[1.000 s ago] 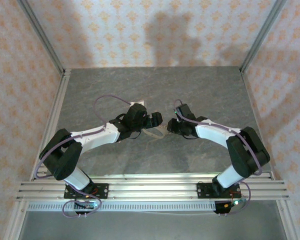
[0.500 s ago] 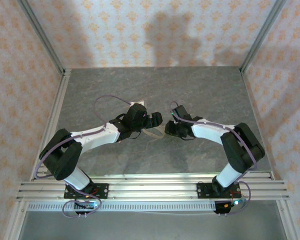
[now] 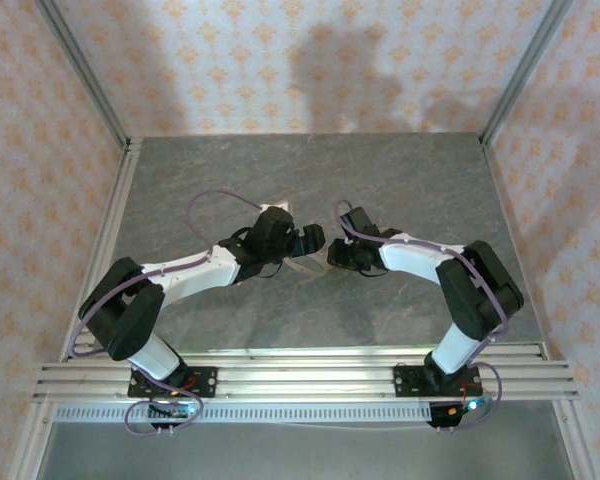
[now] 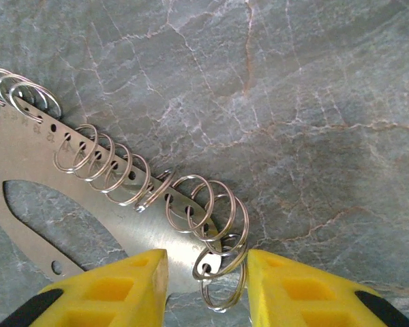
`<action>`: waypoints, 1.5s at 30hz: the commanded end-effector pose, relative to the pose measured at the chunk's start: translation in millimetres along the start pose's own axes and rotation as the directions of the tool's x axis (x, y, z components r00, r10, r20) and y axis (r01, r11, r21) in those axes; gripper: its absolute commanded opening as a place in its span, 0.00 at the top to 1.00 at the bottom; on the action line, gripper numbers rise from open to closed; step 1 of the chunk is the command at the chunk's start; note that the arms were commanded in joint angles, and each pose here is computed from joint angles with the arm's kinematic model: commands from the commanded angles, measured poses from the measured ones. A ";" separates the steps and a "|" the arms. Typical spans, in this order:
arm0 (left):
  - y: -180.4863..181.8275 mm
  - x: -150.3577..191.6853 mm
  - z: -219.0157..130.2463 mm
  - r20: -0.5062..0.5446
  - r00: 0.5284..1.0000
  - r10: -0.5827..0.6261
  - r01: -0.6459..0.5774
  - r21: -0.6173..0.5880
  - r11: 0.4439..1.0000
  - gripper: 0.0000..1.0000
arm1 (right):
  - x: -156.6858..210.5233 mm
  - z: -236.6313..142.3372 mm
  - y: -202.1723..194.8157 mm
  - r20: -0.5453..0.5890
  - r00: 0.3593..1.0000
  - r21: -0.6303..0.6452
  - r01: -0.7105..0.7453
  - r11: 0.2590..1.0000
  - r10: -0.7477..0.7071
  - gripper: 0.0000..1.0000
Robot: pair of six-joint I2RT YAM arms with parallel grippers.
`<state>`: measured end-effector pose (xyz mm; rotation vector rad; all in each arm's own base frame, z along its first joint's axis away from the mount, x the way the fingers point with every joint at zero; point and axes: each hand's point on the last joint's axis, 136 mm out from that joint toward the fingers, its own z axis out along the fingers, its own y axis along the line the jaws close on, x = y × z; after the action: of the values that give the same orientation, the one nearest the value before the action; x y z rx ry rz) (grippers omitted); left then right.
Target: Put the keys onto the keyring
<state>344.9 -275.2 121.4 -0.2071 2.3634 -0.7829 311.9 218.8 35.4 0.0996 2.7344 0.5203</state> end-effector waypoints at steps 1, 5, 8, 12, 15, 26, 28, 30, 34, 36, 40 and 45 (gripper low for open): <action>4.9 1.6 -0.8 0.010 1.000 0.005 -0.005 -0.016 1.000 0.05 | 0.0 -1.3 4.1 -0.008 1.000 0.010 0.029 1.000 -0.029 0.65; 5.4 2.0 -0.4 0.009 1.000 0.005 -0.005 -0.017 1.000 0.05 | 6.4 -1.6 10.2 -0.016 0.999 -0.002 0.040 0.999 -0.040 0.65; 6.0 2.6 -0.4 0.008 1.000 0.005 -0.005 -0.018 1.000 0.05 | 14.3 -1.7 16.8 -0.026 0.998 -0.013 0.051 0.999 -0.052 0.65; 5.5 2.0 -0.8 0.010 1.000 0.005 -0.005 -0.016 1.000 0.05 | 24.9 -3.1 25.4 -0.036 0.997 -0.030 0.067 0.997 -0.068 0.65; 5.6 2.1 -1.3 0.010 1.000 0.005 -0.005 -0.017 1.000 0.05 | 26.2 -8.4 24.6 -0.022 0.997 -0.025 0.070 0.997 -0.071 0.67; 5.6 2.1 -2.3 0.011 1.000 0.001 -0.001 -0.015 1.000 0.05 | 1.4 -22.0 -13.5 0.045 0.998 0.095 0.046 0.994 -0.051 0.53; 5.2 1.8 -2.9 0.013 1.000 -0.001 0.001 -0.013 1.000 0.05 | 0.5 -16.6 -16.1 0.034 0.998 0.104 0.045 0.994 -0.049 0.52; 5.8 2.3 -3.2 0.012 1.000 0.000 0.000 -0.013 1.000 0.05 | 0.9 -11.4 -15.8 0.024 0.999 0.104 0.044 0.994 -0.047 0.52; 5.5 1.5 -4.1 0.015 1.000 0.002 -0.002 -0.014 1.000 0.05 | 1.8 -1.9 -11.6 0.006 0.999 0.084 0.037 0.996 -0.037 0.52; 6.0 1.8 -3.7 0.014 1.000 0.004 -0.004 -0.016 1.000 0.05 | 1.4 -0.3 -8.6 0.003 0.999 0.070 0.035 0.997 -0.036 0.52; 6.4 2.5 -3.2 0.012 1.000 0.003 -0.002 -0.016 1.000 0.05 | -0.3 -2.5 -5.5 0.009 0.999 0.065 0.050 0.997 -0.051 0.54; 7.8 3.2 -3.3 0.012 1.000 0.006 -0.006 -0.019 1.000 0.05 | -1.1 -13.5 -5.7 0.024 0.990 0.113 0.133 0.985 -0.136 0.56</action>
<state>342.0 -272.9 115.2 -0.2087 2.3768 -0.7732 302.2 205.7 26.8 0.0330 2.7644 0.3687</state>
